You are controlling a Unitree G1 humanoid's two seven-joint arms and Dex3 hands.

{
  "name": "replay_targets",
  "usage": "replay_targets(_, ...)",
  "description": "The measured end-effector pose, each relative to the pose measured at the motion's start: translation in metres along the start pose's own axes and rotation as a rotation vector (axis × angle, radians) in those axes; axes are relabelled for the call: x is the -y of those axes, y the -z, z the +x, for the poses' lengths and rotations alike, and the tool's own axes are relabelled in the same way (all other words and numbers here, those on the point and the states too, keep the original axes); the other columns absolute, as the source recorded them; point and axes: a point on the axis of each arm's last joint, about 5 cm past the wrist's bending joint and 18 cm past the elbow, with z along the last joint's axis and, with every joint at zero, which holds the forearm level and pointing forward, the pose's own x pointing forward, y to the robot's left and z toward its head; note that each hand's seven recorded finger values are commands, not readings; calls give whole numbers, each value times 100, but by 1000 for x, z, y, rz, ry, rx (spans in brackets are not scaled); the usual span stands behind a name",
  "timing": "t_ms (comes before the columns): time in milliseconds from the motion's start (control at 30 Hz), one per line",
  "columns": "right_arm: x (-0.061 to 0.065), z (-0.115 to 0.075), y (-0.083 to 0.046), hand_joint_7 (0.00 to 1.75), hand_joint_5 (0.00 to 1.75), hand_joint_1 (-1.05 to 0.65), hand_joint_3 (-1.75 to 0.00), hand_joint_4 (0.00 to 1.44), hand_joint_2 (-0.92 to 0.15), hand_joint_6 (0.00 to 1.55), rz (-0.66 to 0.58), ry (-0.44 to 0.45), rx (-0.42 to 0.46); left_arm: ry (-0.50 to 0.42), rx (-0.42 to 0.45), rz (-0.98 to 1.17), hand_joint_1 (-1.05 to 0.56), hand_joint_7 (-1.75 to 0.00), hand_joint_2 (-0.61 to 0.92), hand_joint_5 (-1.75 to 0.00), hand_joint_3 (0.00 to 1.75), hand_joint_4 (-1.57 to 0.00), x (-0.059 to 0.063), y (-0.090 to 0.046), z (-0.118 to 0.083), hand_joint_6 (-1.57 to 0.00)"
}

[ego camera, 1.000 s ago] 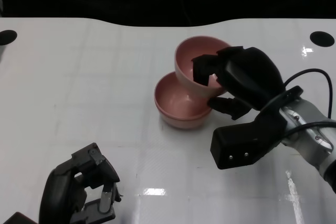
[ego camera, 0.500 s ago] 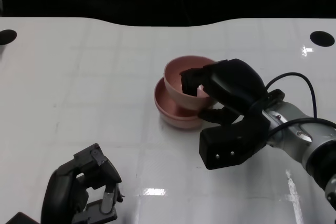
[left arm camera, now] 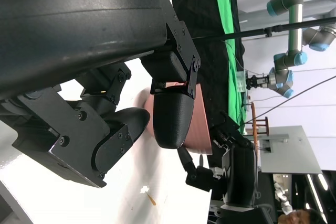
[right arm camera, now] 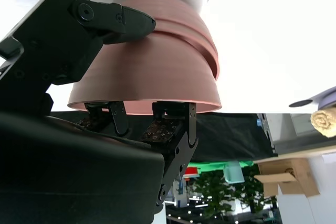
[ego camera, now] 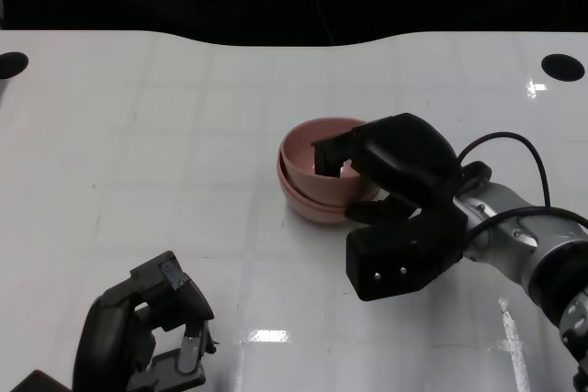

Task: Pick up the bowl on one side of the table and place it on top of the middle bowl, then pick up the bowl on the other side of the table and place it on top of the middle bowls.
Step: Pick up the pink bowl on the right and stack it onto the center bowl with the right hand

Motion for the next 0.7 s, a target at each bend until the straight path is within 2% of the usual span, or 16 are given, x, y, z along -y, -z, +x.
replay_targets(33, 1, 1, 0, 16, 40, -40, -20, 73, -89, 74, -7, -13, 1, 0, 0, 0, -6, -159, 45, -175, 131, -84, 0, 0, 0, -78)
replay_targets(133, 1, 2, -1, 3, 20, -51, -17, 61, -92, 65, -29, -37, 5, 1, 0, 0, -6, -159, 44, -175, 132, -84, 0, 0, 0, -79)
replay_targets(333, -1, 1, 1, 0, 11, -58, -19, 50, -92, 55, -34, -62, -6, 5, -2, 7, -5, -159, 44, -175, 132, -83, 1, 0, 0, -78)
replay_targets(400, -1, 0, 1, 0, 6, -64, -26, 40, -92, 45, -40, -68, -10, 5, -2, 8, -5, -159, 45, -175, 132, -83, 1, 0, 0, -78)
replay_targets(700, 2, 2, 0, 0, 0, -74, -36, 28, -92, 33, -77, -81, -5, 0, -1, 10, -5, -159, 43, -175, 133, -84, 1, 0, 0, -79)
